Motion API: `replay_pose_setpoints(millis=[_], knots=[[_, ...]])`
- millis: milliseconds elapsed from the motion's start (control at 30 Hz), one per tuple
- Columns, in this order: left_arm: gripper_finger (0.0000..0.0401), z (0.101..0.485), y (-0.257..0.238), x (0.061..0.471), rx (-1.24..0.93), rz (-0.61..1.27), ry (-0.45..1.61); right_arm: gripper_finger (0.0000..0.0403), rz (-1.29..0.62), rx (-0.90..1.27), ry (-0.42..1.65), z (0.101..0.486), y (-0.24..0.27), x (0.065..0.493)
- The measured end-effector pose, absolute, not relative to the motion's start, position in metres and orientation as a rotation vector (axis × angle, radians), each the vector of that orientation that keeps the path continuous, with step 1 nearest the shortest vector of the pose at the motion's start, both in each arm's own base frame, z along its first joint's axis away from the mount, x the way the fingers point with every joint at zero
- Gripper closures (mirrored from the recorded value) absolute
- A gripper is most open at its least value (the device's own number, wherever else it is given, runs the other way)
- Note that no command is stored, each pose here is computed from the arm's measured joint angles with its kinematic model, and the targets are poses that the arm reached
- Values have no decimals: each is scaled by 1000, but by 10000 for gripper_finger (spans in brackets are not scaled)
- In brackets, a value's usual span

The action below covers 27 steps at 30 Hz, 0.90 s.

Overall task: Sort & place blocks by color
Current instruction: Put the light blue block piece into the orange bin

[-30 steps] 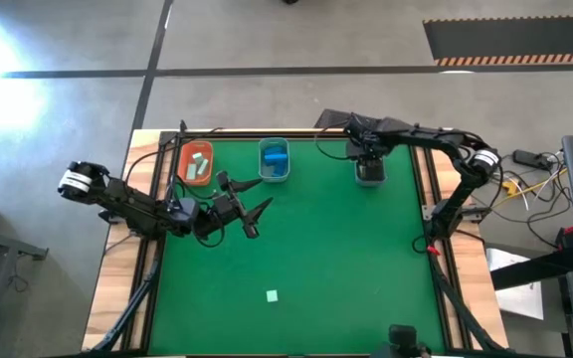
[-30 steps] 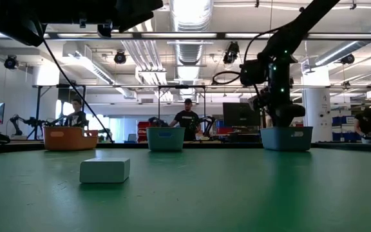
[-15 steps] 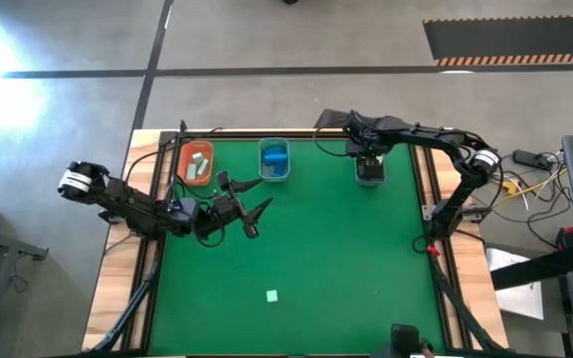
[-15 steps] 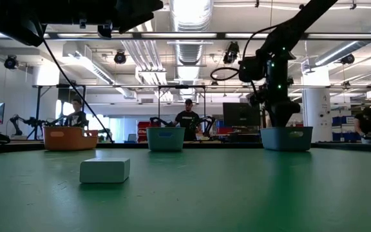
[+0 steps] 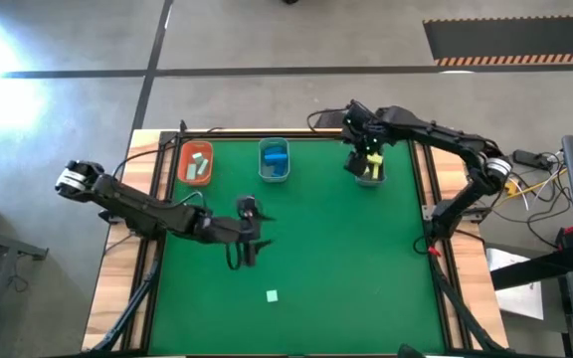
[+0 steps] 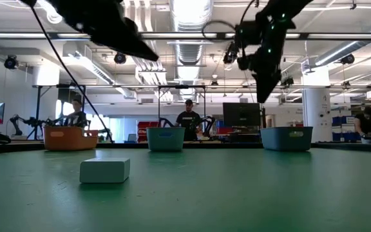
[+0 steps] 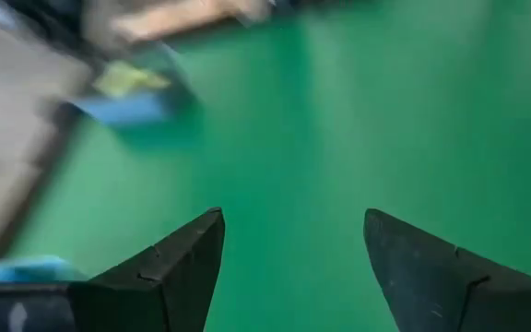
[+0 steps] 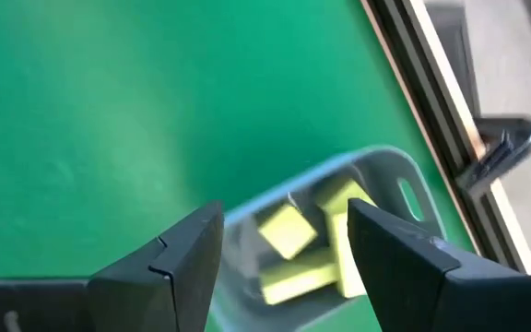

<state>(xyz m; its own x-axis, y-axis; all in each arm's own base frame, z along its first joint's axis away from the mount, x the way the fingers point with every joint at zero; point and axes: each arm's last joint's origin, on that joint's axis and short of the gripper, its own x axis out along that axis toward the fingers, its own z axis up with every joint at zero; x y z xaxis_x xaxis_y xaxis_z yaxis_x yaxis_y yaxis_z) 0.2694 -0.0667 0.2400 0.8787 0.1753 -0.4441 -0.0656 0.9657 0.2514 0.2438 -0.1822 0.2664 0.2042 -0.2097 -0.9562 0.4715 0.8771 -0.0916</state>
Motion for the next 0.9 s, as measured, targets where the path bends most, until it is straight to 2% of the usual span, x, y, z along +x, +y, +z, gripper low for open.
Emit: replay_pose_setpoints(millis=[133, 300, 600, 900], knots=[[157, 243, -79, 267, 197, -21, 651, 184, -448, 178, 1174, 286, -151, 251], [157, 238, -98, 267, 118, -115, 715, 184, -384, 106, 1003, 311, -111, 260], [175, 205, -141, 278, -10, -79, 757, 184, -394, -49, 770, 328, -35, 271], [189, 189, -185, 298, -108, -77, 796, 184, -321, -133, 702, 330, 20, 275]])
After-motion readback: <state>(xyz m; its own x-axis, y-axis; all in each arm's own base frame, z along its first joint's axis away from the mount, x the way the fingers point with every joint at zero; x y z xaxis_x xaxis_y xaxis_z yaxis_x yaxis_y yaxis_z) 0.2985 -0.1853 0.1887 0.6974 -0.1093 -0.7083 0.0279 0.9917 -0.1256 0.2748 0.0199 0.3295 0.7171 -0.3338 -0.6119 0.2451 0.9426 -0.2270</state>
